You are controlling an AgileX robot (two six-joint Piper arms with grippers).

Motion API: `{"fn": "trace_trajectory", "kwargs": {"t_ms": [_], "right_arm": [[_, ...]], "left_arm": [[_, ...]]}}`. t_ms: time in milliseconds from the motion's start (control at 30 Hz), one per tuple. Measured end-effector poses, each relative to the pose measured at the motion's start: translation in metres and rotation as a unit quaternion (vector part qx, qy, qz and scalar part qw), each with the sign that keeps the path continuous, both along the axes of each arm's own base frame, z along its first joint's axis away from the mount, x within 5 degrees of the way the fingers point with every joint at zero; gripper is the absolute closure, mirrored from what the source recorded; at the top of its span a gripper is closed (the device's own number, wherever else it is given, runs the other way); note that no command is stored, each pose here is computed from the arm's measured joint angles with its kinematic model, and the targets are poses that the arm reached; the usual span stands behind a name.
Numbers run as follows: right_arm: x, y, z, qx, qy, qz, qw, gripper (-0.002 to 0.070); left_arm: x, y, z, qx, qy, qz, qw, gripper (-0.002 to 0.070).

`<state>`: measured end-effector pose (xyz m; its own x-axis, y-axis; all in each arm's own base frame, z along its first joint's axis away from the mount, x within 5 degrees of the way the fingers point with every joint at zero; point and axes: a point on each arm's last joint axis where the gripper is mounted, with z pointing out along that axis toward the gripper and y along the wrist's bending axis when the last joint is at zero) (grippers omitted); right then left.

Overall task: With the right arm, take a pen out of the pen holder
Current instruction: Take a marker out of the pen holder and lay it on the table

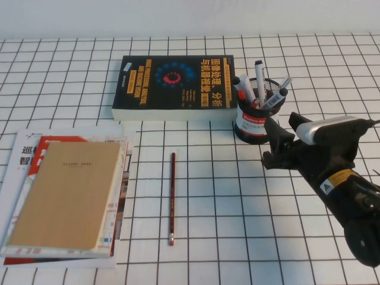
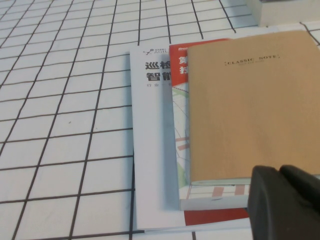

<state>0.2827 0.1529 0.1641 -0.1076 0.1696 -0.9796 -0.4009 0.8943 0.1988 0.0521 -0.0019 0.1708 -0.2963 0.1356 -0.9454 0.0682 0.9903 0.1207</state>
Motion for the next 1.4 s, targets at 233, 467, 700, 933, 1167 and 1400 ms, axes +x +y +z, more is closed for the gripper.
{"fn": "trace_trajectory", "kwargs": {"t_ms": [233, 467, 700, 933, 1167, 1400], "right_arm": [[0.016, 0.005, 0.016, 0.028, -0.029, -0.02, 0.999, 0.0302], [0.032, 0.012, 0.014, 0.039, -0.037, -0.033, 0.998, 0.0302], [0.045, 0.016, 0.008, 0.044, -0.036, -0.044, 0.997, 0.0302], [0.054, 0.016, 0.006, 0.059, -0.035, -0.07, 0.995, 0.0308], [0.058, 0.017, 0.003, 0.058, -0.033, -0.072, 0.995, 0.0318], [0.065, 0.021, 0.003, 0.062, -0.036, -0.072, 0.995, 0.0318]], "left_arm": [[0.0, 0.0, 0.0, 0.0, 0.0, 0.0, 1.0, 0.0679], [0.0, 0.0, 0.0, 0.0, 0.0, 0.0, 1.0, 0.0679], [0.0, 0.0, 0.0, 0.0, 0.0, 0.0, 1.0, 0.0679], [0.0, 0.0, 0.0, 0.0, 0.0, 0.0, 1.0, 0.0679], [0.0, 0.0, 0.0, 0.0, 0.0, 0.0, 1.0, 0.0679], [0.0, 0.0, 0.0, 0.0, 0.0, 0.0, 1.0, 0.0679]]}}
